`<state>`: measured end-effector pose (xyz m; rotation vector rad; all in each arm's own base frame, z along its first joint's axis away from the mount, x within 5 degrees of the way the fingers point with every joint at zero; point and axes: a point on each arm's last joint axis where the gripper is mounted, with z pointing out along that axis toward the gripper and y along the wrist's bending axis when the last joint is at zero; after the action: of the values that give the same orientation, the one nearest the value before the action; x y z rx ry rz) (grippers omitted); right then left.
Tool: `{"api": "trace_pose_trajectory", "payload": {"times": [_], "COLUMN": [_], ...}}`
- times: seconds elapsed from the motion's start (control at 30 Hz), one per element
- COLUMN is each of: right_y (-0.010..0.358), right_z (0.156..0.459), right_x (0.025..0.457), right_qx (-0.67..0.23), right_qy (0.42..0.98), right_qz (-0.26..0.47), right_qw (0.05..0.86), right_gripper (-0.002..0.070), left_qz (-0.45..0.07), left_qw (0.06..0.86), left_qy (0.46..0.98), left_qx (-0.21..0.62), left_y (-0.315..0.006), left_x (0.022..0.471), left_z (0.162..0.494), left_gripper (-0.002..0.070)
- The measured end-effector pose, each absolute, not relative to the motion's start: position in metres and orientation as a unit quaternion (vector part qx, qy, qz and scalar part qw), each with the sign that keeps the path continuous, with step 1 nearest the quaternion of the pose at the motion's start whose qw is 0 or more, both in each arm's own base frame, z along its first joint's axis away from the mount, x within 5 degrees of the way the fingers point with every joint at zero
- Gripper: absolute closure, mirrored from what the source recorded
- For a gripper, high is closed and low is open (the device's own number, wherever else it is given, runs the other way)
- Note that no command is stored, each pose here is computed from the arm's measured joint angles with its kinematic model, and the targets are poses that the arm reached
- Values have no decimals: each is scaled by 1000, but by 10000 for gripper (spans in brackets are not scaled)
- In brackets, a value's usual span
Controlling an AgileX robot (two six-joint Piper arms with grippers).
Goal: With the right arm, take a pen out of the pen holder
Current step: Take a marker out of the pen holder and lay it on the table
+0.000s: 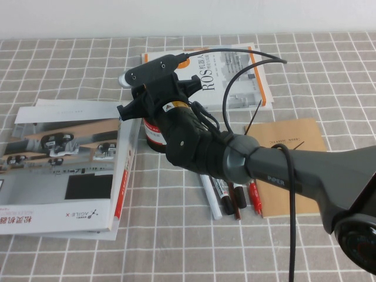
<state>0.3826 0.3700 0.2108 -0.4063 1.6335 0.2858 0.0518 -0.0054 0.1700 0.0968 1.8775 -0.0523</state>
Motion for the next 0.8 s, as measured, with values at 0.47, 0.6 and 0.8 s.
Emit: {"api": "trace_pose_trajectory", "payload": {"times": [0.47,0.6,0.8], "right_y": [371,372,371], "right_z": [209,209,220], "right_x": [382,381,379], "right_qx": [-187,-196,-204], "right_qy": [726,726,721], "right_qz": [132,130,130], "right_qw": [649,646,650], "right_gripper": [582,631,632], "left_qz": [-22,-22,-22], "left_qw": [589,589,589], "left_qy": [806,806,806], "left_qx": [42,42,42], "left_y": [-5,-5,-5], "left_x": [52,52,52], "left_z": [170,170,170], "left_gripper": [678,678,678]}}
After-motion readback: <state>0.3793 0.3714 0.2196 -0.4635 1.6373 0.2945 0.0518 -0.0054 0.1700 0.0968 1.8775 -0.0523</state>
